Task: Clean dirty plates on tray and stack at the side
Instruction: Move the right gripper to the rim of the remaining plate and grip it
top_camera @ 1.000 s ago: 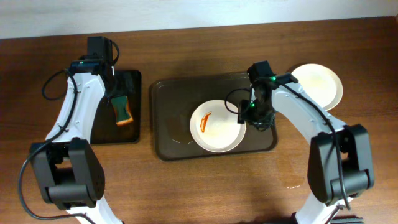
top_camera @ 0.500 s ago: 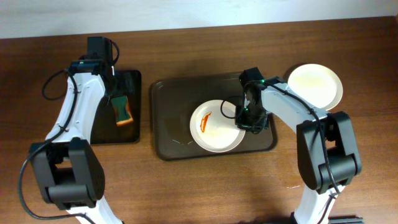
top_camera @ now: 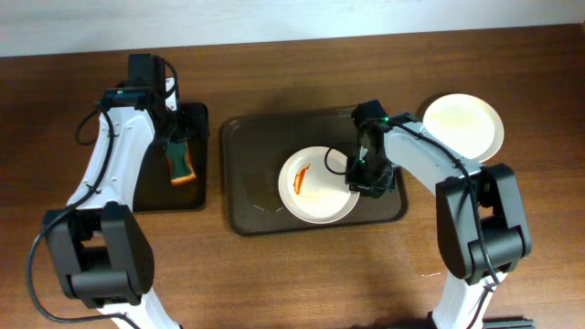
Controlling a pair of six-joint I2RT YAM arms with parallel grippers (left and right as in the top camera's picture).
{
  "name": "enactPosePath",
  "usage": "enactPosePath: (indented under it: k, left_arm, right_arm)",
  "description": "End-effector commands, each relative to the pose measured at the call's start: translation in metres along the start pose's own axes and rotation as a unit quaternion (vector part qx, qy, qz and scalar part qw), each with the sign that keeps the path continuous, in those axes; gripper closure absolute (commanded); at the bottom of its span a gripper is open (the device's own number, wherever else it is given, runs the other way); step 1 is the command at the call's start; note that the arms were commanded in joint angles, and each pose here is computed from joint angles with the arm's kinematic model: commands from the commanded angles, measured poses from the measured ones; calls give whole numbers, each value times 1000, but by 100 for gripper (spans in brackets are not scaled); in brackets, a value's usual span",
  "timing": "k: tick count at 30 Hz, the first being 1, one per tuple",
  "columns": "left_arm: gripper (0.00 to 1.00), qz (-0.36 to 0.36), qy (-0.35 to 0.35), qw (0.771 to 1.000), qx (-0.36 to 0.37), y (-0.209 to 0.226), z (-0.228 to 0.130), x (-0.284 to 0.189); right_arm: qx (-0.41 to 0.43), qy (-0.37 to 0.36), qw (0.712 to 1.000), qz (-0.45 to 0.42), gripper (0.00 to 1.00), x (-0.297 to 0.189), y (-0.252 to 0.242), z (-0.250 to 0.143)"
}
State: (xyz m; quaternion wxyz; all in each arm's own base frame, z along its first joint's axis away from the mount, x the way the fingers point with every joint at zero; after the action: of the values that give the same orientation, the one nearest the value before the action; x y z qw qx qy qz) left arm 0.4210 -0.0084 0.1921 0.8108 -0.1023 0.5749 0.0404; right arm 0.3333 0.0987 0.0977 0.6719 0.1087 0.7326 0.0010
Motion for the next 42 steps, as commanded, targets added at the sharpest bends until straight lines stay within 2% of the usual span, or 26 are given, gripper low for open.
enactPosePath:
  k: [1, 4, 8, 10, 13, 14, 18, 19, 28, 32, 36, 38, 42]
  left_arm:
    - [0, -42, 15, 999, 0, -5, -3, 0]
    - [0, -44, 28, 999, 2, -7, -8, 2]
    - [0, -111, 65, 992, 13, -29, -21, 2]
    - [0, -116, 71, 990, 23, -38, -26, 3]
    - [0, -71, 70, 994, 40, -43, -29, 11]
    - [2, -30, 66, 996, 44, -37, -29, 16]
    - [8, 48, 72, 996, 37, -16, -29, 25]
    - [12, 62, 78, 995, 26, -9, -29, 27]
    - [13, 91, 158, 983, -7, 18, -44, 68]
    - [13, 92, 158, 983, -11, 22, -43, 71]
    - [23, 93, 158, 983, -21, 30, -41, 71]
    - [38, 94, 157, 983, -29, 36, -40, 70]
    - [46, 76, 157, 984, -31, 38, -39, 72]
  right_arm:
    - [17, 19, 1000, -4, 80, 9, 0, -5]
    - [18, 14, 1000, -11, 96, 12, -2, -5]
    - [-4, 3, 1000, -3, 96, 18, -2, -4]
    - [-25, 0, 999, 30, 96, 18, 5, -2]
    - [-25, 2, 999, 46, 96, 18, 7, -1]
    - [-25, 5, 999, 44, 96, 18, 7, -2]
    - [-31, 14, 999, 33, 96, 18, 4, -6]
    - [-31, 14, 999, 33, 96, 18, 4, -6]
    - [-31, 11, 999, 26, 96, 18, 3, -5]
    - [-32, 11, 999, 26, 96, 18, 3, -5]
    - [-31, 11, 999, 26, 96, 18, 3, -5]
    - [-31, 11, 999, 26, 96, 18, 3, -5]
    - [-32, 8, 999, 23, 96, 18, 3, -4]
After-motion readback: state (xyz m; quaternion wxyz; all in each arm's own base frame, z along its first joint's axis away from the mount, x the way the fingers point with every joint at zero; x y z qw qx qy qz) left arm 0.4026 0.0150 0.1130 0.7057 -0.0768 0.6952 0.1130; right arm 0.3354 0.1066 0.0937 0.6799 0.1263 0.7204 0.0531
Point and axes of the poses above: each gripper's point midway between its finger pads, its own x axis out along the fingers, its own y axis along the line the jaws close on, z = x × y, the point moved 9 cm from there along -x, back along the fingers, and after that the axes turned 3 degrees about -x, right-handed, at the moved point
